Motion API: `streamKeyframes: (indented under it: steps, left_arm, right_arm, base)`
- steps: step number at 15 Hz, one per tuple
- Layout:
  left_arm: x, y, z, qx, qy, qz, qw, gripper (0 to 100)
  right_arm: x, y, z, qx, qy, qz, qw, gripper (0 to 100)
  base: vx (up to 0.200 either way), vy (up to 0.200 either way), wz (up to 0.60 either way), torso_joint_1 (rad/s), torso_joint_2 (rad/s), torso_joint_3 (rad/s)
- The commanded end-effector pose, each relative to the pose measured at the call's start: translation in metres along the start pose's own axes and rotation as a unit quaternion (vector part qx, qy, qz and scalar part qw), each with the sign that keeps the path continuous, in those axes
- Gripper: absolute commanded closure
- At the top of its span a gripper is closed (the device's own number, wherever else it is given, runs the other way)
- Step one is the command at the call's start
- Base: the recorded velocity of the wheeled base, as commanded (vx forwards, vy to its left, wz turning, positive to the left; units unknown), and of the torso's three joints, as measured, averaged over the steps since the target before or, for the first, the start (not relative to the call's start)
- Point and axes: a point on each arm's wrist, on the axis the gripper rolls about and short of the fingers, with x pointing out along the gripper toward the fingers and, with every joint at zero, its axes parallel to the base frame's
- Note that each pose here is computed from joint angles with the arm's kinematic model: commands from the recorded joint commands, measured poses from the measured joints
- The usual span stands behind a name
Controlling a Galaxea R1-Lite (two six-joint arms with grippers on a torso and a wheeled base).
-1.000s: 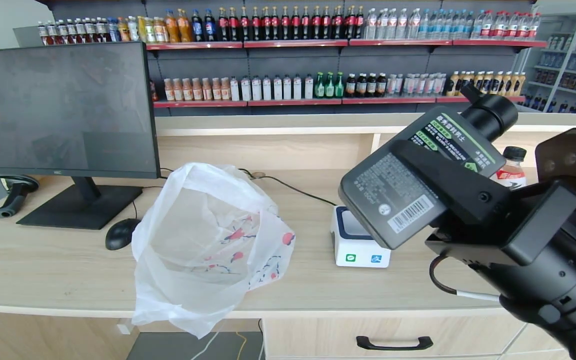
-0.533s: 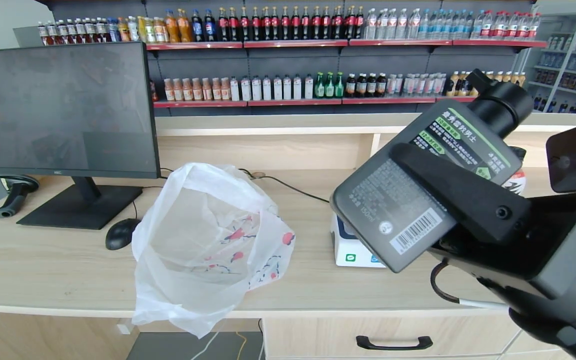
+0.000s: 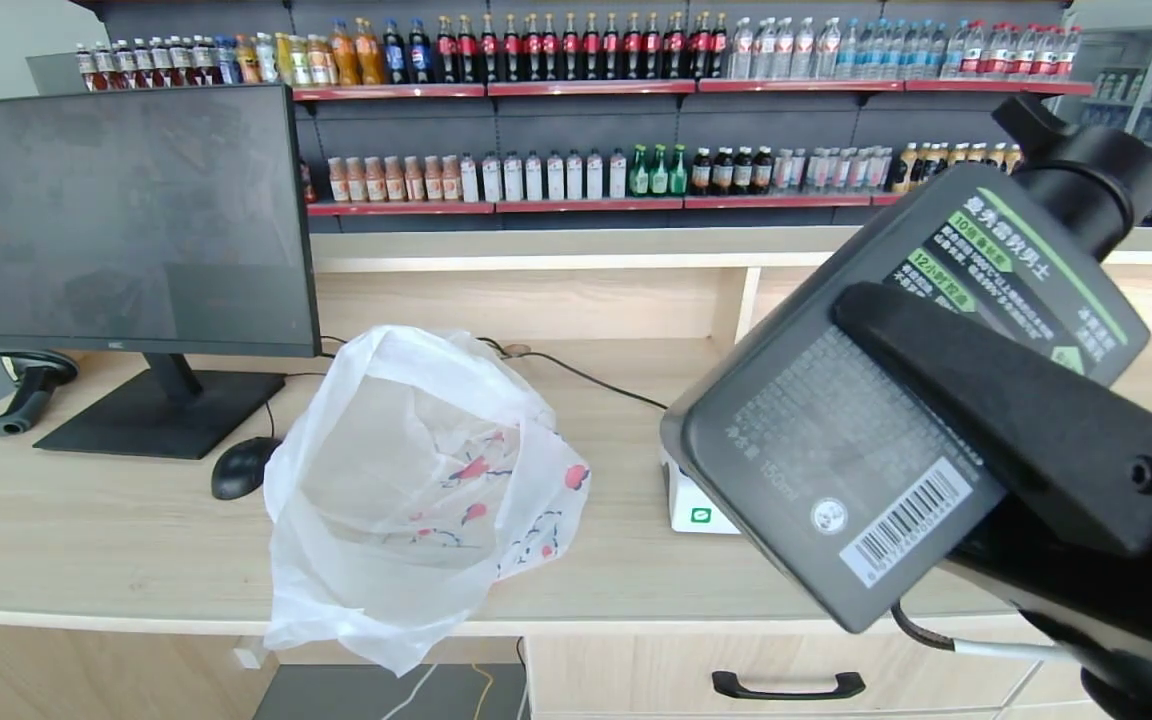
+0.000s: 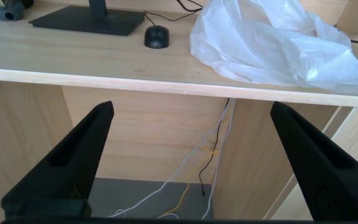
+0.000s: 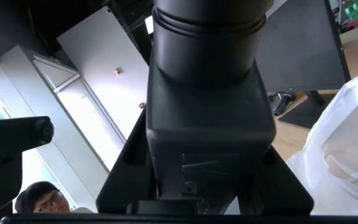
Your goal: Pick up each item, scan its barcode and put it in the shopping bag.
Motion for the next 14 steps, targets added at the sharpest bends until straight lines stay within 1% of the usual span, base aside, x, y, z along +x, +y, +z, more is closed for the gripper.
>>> streamKeyframes:
  steps: [1, 4, 6, 8, 9, 10, 11, 12, 14]
  left_arm:
    - [0.0, 0.0, 0.0, 0.0, 0.0, 0.0, 1.0, 0]
    - [0.0, 0.0, 0.0, 0.0, 0.0, 0.0, 1.0, 0]
    - [0.0, 0.0, 0.0, 0.0, 0.0, 0.0, 1.0, 0]
    - [0.0, 0.0, 0.0, 0.0, 0.0, 0.0, 1.0, 0]
    - [0.0, 0.0, 0.0, 0.0, 0.0, 0.0, 1.0, 0]
    - [0.0, 0.0, 0.0, 0.0, 0.0, 0.0, 1.0, 0]
    - [0.0, 0.0, 0.0, 0.0, 0.0, 0.0, 1.0, 0]
    - [0.0, 0.0, 0.0, 0.0, 0.0, 0.0, 1.0, 0]
    - [0.0, 0.0, 0.0, 0.0, 0.0, 0.0, 1.0, 0]
  right_arm:
    - [-0.002, 0.005, 0.002, 0.002, -0.002, 0.007, 1.0, 100]
    - [-0.005, 0.005, 0.002, -0.018, -0.001, 0.006, 1.0, 100]
    - [-0.004, 0.003, 0.0, -0.021, 0.004, 0.005, 1.0, 100]
    - [-0.003, -0.001, -0.003, -0.021, 0.008, -0.003, 1.0, 100]
    - [-0.006, -0.004, -0.006, -0.033, 0.017, -0.01, 0.999, 100]
    - [-0.011, -0.007, -0.01, -0.054, 0.033, -0.013, 0.998, 100]
    - [-0.023, -0.013, -0.02, -0.089, 0.073, -0.015, 0.993, 100]
    - [-0.033, -0.016, -0.025, -0.12, 0.107, -0.001, 0.987, 100]
    - [-0.043, -0.019, -0.03, -0.142, 0.134, 0.0, 0.981, 100]
  base:
    - [0.0, 0.0, 0.0, 0.0, 0.0, 0.0]
    - [0.0, 0.0, 0.0, 0.0, 0.0, 0.0]
    - [0.0, 0.0, 0.0, 0.0, 0.0, 0.0]
    - [0.0, 0.0, 0.0, 0.0, 0.0, 0.0]
    - [0.0, 0.0, 0.0, 0.0, 0.0, 0.0]
    - [0.0, 0.0, 0.0, 0.0, 0.0, 0.0]
    - [0.0, 0.0, 0.0, 0.0, 0.0, 0.0]
    - [0.0, 0.0, 0.0, 0.0, 0.0, 0.0]
    - [0.0, 0.0, 0.0, 0.0, 0.0, 0.0]
